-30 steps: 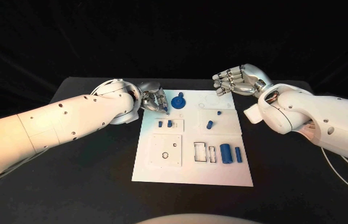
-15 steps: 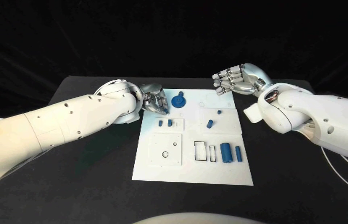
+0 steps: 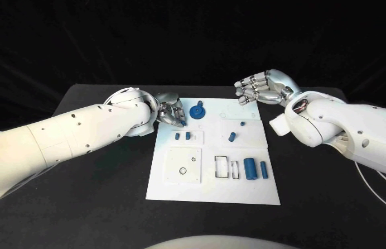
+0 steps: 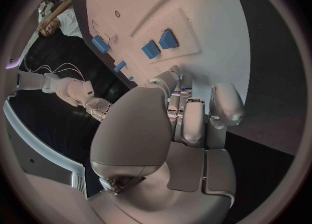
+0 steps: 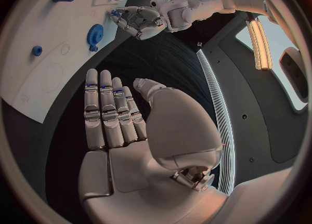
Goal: Assemble the parts on the task board
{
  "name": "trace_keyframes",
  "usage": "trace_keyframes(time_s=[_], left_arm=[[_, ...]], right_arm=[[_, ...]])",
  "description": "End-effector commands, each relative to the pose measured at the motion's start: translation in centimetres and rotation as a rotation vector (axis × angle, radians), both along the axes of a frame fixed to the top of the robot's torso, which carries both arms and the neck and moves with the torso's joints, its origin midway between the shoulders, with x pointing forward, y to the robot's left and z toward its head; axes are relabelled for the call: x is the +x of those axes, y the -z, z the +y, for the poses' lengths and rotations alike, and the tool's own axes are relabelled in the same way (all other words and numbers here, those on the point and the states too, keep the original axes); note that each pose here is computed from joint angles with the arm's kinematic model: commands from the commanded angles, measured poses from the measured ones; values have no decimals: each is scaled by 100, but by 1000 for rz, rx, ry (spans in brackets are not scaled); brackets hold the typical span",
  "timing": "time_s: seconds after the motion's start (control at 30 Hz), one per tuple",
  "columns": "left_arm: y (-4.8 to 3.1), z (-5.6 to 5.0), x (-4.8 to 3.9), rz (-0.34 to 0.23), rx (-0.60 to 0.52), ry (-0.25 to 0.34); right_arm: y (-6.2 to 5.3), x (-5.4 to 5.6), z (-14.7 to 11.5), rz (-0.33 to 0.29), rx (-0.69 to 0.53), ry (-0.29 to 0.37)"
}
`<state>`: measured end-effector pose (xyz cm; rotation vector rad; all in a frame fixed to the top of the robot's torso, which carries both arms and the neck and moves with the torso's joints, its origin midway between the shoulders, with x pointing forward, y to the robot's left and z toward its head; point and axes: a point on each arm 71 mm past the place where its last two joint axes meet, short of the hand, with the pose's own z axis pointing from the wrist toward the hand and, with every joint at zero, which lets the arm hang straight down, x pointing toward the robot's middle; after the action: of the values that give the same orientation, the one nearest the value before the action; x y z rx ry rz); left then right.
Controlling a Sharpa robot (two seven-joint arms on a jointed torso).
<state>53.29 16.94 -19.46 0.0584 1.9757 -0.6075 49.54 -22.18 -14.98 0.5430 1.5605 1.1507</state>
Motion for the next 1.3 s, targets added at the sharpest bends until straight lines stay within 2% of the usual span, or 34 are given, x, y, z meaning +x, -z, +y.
trace_keyframes(time_s=[0.03,1.3], left_arm=[[24,-35,-16,21,5,19],[32,-101,-21,31,-9,33]], right_arm=[[7,-8,24,5,-8,-17],[27,8,31,19,-14,-19]])
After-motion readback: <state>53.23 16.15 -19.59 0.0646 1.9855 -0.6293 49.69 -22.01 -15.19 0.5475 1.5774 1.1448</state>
